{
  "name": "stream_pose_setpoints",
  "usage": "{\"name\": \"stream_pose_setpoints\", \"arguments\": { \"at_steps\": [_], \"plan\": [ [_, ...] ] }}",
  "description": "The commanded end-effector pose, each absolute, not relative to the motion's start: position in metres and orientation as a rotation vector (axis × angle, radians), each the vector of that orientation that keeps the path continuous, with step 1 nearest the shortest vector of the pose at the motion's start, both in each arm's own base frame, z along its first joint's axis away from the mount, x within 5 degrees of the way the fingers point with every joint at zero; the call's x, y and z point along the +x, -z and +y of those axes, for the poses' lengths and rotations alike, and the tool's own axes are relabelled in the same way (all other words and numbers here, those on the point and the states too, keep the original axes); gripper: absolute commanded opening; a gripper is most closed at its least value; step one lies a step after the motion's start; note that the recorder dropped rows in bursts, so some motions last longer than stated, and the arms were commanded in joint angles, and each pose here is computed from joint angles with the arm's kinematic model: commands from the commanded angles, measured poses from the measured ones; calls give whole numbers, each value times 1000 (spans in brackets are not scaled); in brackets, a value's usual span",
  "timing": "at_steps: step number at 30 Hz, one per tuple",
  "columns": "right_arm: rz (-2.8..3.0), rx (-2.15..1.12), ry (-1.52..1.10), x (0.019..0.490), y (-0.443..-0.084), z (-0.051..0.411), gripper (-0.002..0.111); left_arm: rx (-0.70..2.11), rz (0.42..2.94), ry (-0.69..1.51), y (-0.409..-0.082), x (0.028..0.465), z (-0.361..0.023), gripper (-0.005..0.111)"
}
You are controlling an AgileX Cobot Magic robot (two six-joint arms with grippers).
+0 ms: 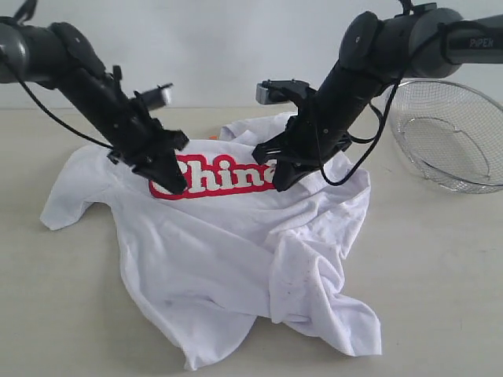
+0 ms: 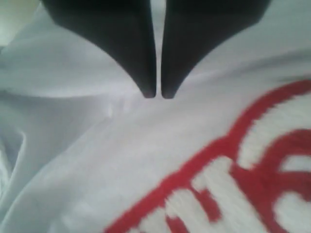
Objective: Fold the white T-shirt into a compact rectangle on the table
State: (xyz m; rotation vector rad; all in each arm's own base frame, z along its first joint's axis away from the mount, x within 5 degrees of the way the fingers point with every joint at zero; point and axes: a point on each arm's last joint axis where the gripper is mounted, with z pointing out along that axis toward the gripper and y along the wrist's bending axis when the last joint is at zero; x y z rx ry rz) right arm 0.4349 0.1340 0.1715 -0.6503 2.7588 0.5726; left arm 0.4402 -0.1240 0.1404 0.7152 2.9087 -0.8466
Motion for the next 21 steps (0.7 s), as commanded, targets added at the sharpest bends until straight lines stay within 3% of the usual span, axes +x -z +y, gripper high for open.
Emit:
{"name": "stream_pose_setpoints", "arguments": {
  "at_steps": [1,5,10,21],
  "plan": [
    [2767,-658,-582,433,-178,133,0,802,2989,759,-121,420,-146,5],
    [2769,-679,-586,432,-178,133,0,781,2998,731,-116,419,-145,5],
    [2787,-686,-610,429,-178,133,0,758,2997,503,-110,426,-135,5],
    [2804,-566,-651,419,-193,133,0,755,3047,344,-86,448,-117,5]
  ]
}}
